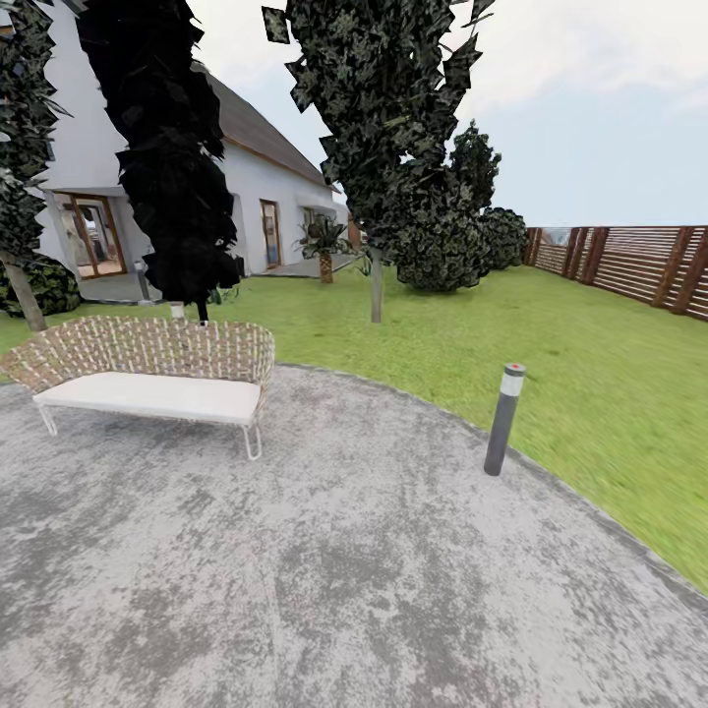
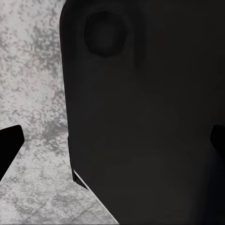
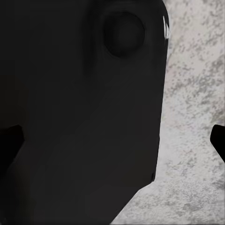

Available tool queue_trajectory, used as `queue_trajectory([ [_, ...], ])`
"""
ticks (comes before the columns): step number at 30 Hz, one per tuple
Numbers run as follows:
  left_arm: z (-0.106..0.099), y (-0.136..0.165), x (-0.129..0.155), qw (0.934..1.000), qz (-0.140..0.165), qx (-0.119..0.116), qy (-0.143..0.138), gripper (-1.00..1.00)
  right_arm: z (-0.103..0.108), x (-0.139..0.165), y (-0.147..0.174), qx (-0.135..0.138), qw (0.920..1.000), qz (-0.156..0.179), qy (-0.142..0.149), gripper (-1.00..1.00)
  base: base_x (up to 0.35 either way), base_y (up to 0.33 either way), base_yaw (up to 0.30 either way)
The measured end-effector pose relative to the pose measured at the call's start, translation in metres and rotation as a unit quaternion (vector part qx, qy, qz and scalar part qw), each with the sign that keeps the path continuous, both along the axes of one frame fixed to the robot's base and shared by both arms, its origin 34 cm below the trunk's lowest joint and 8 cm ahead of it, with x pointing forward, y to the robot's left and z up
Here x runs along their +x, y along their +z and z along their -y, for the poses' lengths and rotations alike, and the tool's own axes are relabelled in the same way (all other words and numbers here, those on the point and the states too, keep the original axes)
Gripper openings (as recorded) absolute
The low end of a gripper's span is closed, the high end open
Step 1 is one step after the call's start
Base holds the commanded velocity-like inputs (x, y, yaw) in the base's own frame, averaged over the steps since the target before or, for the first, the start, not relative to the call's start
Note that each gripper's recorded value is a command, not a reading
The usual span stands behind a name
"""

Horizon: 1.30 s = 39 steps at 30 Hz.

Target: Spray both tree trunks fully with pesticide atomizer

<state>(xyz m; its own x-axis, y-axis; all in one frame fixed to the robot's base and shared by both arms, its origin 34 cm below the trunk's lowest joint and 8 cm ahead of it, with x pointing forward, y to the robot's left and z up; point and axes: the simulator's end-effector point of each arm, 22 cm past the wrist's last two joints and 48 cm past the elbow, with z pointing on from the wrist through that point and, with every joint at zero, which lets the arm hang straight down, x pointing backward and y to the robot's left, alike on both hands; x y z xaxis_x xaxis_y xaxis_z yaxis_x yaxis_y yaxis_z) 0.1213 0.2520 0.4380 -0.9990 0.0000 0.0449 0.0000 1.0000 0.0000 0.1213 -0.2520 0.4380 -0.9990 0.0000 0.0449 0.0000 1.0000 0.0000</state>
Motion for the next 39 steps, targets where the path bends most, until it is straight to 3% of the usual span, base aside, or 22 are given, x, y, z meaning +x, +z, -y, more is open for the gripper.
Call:
queue_trajectory([
  [6, 0.002, 0.000, 0.001, 1.0000, 0.001, -0.001, 0.003, 1.00, -0.005, 0.005, 0.000, 0.005, 1.0000, 0.004, 0.001, 1.00, 0.000, 0.000, 0.000],
  [11, 0.008, 0.000, 0.001, 1.0000, 0.001, -0.004, 0.004, 1.00, -0.025, 0.022, 0.000, 0.017, 0.9997, 0.020, 0.001, 1.00, 0.000, 0.000, 0.000],
  [26, 0.008, 0.000, 0.009, 1.0000, 0.009, -0.004, 0.002, 1.00, -0.021, 0.048, 0.000, 0.014, 0.9987, 0.048, 0.000, 1.00, 0.000, 0.000, 0.000],
  [31, -0.002, -0.001, 0.025, 0.9997, 0.024, 0.002, 0.001, 1.00, -0.003, 0.063, 0.001, 0.003, 0.9975, 0.070, 0.000, 1.00, 0.000, 0.000, 0.000],
  [39, -0.037, 0.002, 0.071, 0.9977, 0.064, 0.024, 0.004, 1.00, 0.025, 0.095, 0.005, -0.015, 0.9932, 0.115, 0.001, 1.00, 0.000, 0.000, 0.000],
])
